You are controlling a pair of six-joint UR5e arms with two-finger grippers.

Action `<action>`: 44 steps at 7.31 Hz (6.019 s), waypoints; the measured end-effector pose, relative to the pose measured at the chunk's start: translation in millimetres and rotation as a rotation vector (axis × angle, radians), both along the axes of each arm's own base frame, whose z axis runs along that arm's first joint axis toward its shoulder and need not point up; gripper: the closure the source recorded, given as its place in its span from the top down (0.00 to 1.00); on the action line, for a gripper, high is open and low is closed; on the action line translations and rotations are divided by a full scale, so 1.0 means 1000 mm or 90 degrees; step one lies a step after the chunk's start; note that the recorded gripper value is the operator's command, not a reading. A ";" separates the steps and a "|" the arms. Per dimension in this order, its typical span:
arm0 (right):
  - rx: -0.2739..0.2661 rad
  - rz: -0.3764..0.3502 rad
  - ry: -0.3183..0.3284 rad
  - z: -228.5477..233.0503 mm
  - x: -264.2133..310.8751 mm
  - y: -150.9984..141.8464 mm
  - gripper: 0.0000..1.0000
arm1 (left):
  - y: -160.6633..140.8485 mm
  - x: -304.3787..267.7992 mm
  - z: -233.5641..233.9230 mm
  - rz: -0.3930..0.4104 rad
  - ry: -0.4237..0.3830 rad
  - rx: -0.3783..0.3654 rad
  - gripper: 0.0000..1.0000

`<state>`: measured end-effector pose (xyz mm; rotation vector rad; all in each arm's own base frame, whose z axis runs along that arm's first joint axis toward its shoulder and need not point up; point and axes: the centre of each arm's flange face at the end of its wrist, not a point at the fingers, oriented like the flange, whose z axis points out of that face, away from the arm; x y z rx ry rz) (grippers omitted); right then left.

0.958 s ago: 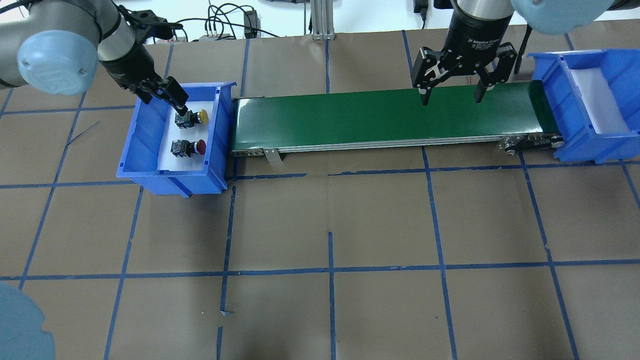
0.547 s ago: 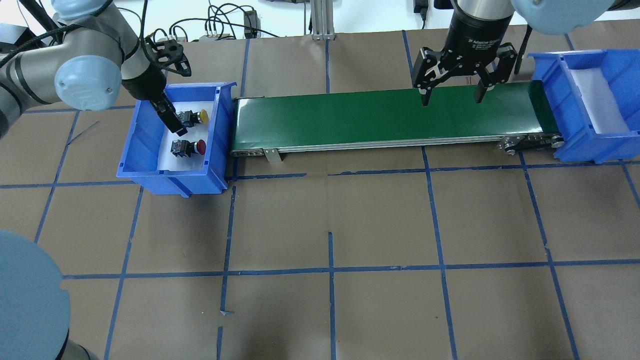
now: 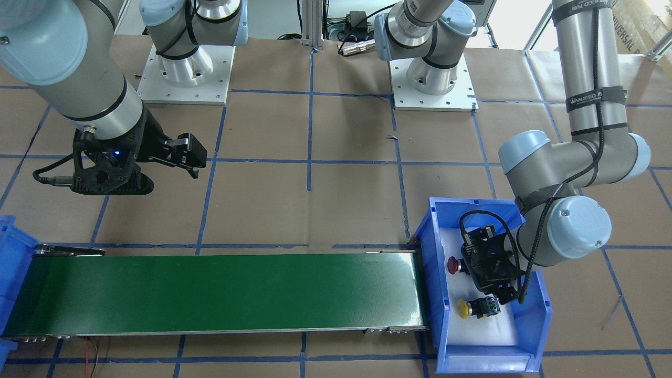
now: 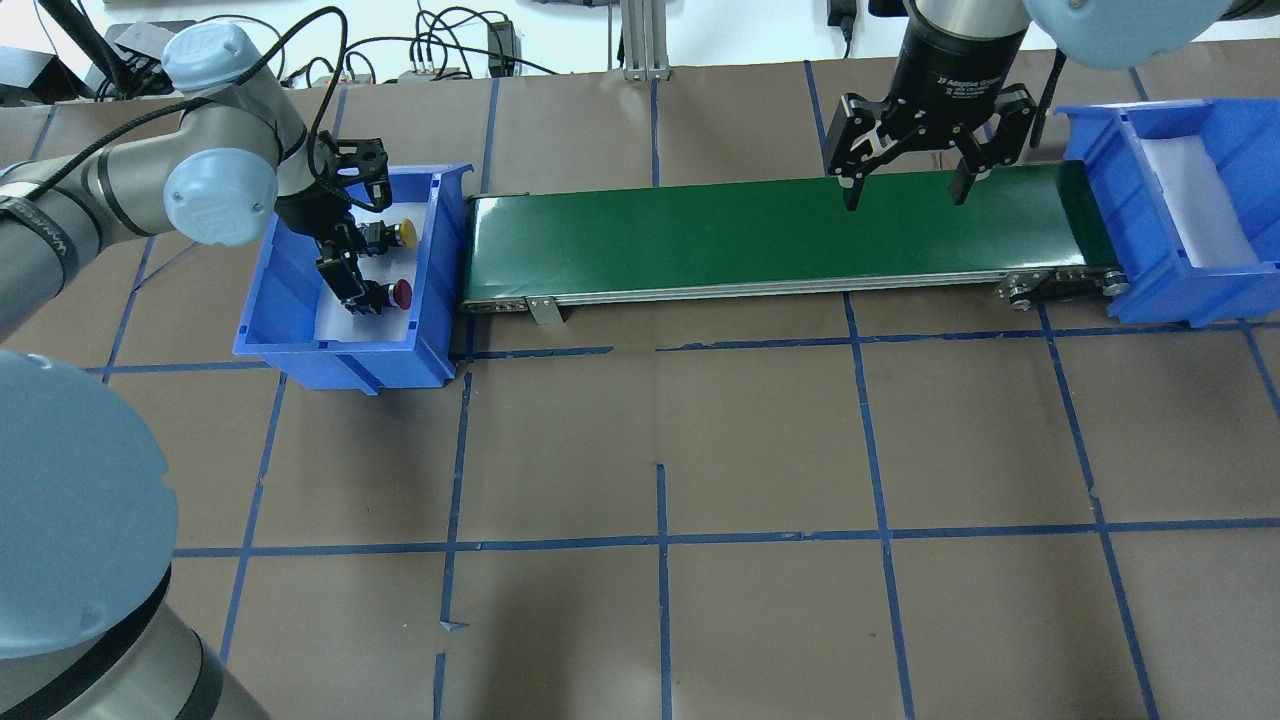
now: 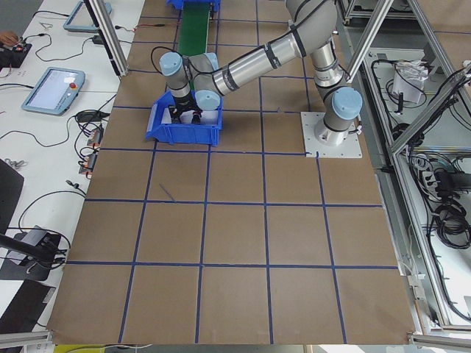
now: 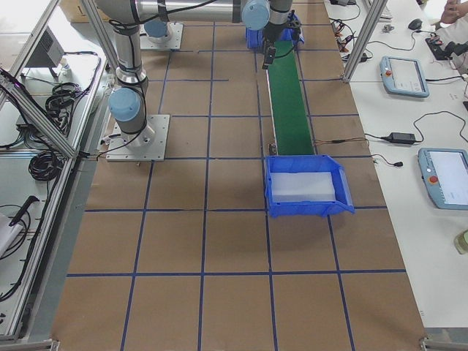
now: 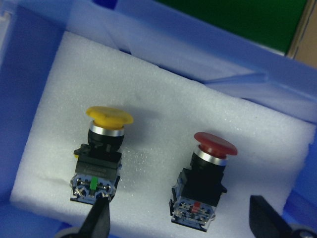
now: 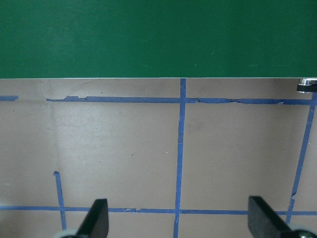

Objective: Transport two buttons from left to right
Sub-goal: 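Grasp the red-capped button with the left gripper and lift it, then carry the red button onto the conveyor belt and release it, then return the left gripper to the bin and grasp the yellow-capped button, then carry the yellow button onto the conveyor belt and release it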

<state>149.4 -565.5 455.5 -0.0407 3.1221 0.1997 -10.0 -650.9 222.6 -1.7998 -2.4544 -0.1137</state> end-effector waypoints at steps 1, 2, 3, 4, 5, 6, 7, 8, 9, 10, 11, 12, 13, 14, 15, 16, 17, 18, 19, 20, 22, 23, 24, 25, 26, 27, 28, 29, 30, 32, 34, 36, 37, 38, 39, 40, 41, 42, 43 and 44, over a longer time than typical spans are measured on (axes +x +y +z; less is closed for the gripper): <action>0.000 0.000 0.000 0.000 0.000 0.000 1.00 | 0.005 -0.001 -0.010 0.009 0.001 0.016 0.58; 0.001 0.000 -0.001 -0.001 0.001 0.000 1.00 | 0.009 -0.001 -0.016 0.015 0.003 0.025 0.34; 0.001 0.000 -0.002 -0.001 0.001 0.000 1.00 | 0.010 0.000 -0.018 0.020 0.003 0.025 0.18; 0.002 0.000 -0.002 -0.002 0.001 -0.001 1.00 | 0.007 0.002 -0.016 0.035 0.003 0.018 0.16; 0.002 0.000 -0.002 -0.002 0.001 -0.001 1.00 | 0.003 0.004 -0.010 0.076 -0.002 0.004 0.16; 0.002 0.001 -0.002 -0.003 0.001 -0.001 1.00 | -0.003 0.005 0.003 0.145 -0.010 -0.020 0.16; 0.002 0.000 -0.002 -0.003 0.001 -0.001 1.00 | -0.009 0.004 0.026 0.229 -0.018 -0.048 0.16; 0.003 0.001 -0.002 -0.003 0.001 -0.001 1.00 | -0.010 -0.001 0.063 0.323 -0.022 -0.077 0.16; 0.004 0.001 -0.002 -0.004 0.001 -0.001 1.00 | -0.006 -0.016 0.099 0.407 -0.018 -0.097 0.17; 0.002 0.001 -0.002 -0.003 0.001 -0.001 1.00 | 0.000 -0.045 0.125 0.486 -0.010 -0.106 0.17; 0.000 0.000 -0.002 -0.001 0.001 0.000 1.00 | 0.003 -0.089 0.136 0.566 -0.004 -0.106 0.17; -0.001 0.000 -0.003 0.000 0.002 0.000 1.00 | 0.005 -0.137 0.136 0.639 -0.002 -0.102 0.17; -0.002 0.000 -0.003 0.000 0.002 0.000 1.00 | 0.000 -0.182 0.126 0.703 -0.007 -0.095 0.17; -0.001 0.001 -0.003 -0.001 0.002 0.000 1.00 | -0.009 -0.219 0.108 0.749 -0.016 -0.086 0.17; 0.001 0.001 -0.003 -0.002 0.002 0.000 1.00 | -0.017 -0.244 0.083 0.782 -0.029 -0.072 0.18; 0.003 0.001 -0.002 -0.003 0.002 -0.001 1.00 | -0.020 -0.258 0.060 0.814 -0.041 -0.056 0.33; 0.004 0.002 -0.003 -0.004 0.002 -0.001 1.00 | -0.019 -0.264 0.046 0.840 -0.051 -0.042 0.64; 0.004 0.002 -0.002 -0.004 0.002 -0.001 1.00 | -0.015 -0.266 0.037 0.855 -0.061 -0.031 1.00; 0.003 0.002 -0.002 -0.004 0.002 -0.001 1.00 | -0.010 -0.266 0.032 0.864 -0.069 -0.022 1.00; 0.004 0.003 -0.002 -0.005 0.002 -0.002 1.00 | -0.007 -0.262 0.035 0.869 -0.070 -0.023 1.00; 0.002 0.004 -0.002 -0.004 0.002 -0.001 1.00 | -0.007 -0.229 0.087 0.840 -0.043 -0.060 1.00; 0.002 0.005 -0.002 -0.004 0.002 -0.001 1.00 | -0.005 -0.192 0.118 0.783 -0.034 -0.075 1.00; 0.002 0.005 -0.002 -0.004 0.002 -0.002 1.00 | -0.005 -0.152 0.136 0.715 -0.031 -0.085 1.00; 0.002 0.005 -0.002 -0.004 0.001 -0.002 1.00 | -0.008 -0.113 0.144 0.639 -0.029 -0.091 1.00; 0.002 0.004 -0.002 -0.004 0.001 -0.001 1.00 | -0.014 -0.075 0.142 0.544 -0.027 -0.094 1.00; 0.002 0.004 -0.002 -0.004 0.001 -0.001 1.00 | -0.019 -0.043 0.136 0.428 -0.025 -0.099 1.00; 0.004 0.003 -0.002 -0.004 0.001 -0.001 1.00 | -0.024 -0.020 0.126 0.321 -0.023 -0.098 0.99; 0.003 0.004 -0.002 -0.005 0.001 -0.001 1.00 | -0.027 -0.008 0.109 0.223 -0.020 -0.092 0.99; 0.004 0.004 -0.001 -0.005 0.001 -0.002 1.00 | -0.029 -0.003 0.090 0.128 -0.017 -0.089 0.99; 0.005 0.005 -0.001 -0.005 0.001 -0.002 1.00 | -0.039 0.001 0.043 -0.013 -0.018 -0.116 0.99; 0.005 0.005 -0.001 -0.005 0.000 -0.002 1.00 | -0.049 0.001 0.005 -0.051 -0.023 -0.136 0.97; 0.004 0.005 -0.001 -0.005 0.000 -0.002 1.00 | -0.051 0.000 -0.008 -0.057 -0.024 -0.135 0.54; 0.005 0.005 -0.001 -0.006 0.000 -0.002 1.00 | -0.051 0.000 -0.010 -0.057 -0.024 -0.134 0.37; 0.005 0.005 -0.001 -0.006 0.000 -0.002 1.00 | -0.051 0.000 -0.010 -0.057 -0.023 -0.133 0.22; 0.005 0.005 -0.001 -0.006 0.000 -0.002 1.00 | -0.051 0.000 -0.010 -0.054 -0.024 -0.132 0.21; 0.005 0.005 -0.001 -0.006 0.000 -0.002 1.00 | -0.050 0.000 -0.007 -0.042 -0.024 -0.132 0.21; 0.005 0.004 -0.001 -0.006 -0.001 -0.002 1.00 | -0.049 -0.003 0.007 -0.010 -0.026 -0.137 0.21; 0.006 0.004 -0.001 -0.006 -0.001 -0.002 1.00 | -0.042 -0.009 0.037 0.045 -0.028 -0.140 0.21; 0.006 0.004 -0.001 -0.006 -0.001 -0.002 1.00 | -0.028 -0.020 0.077 0.118 -0.027 -0.142 0.21; 0.006 0.004 -0.002 -0.006 -0.001 -0.002 1.00 | -0.012 -0.041 0.116 0.208 -0.025 -0.145 0.21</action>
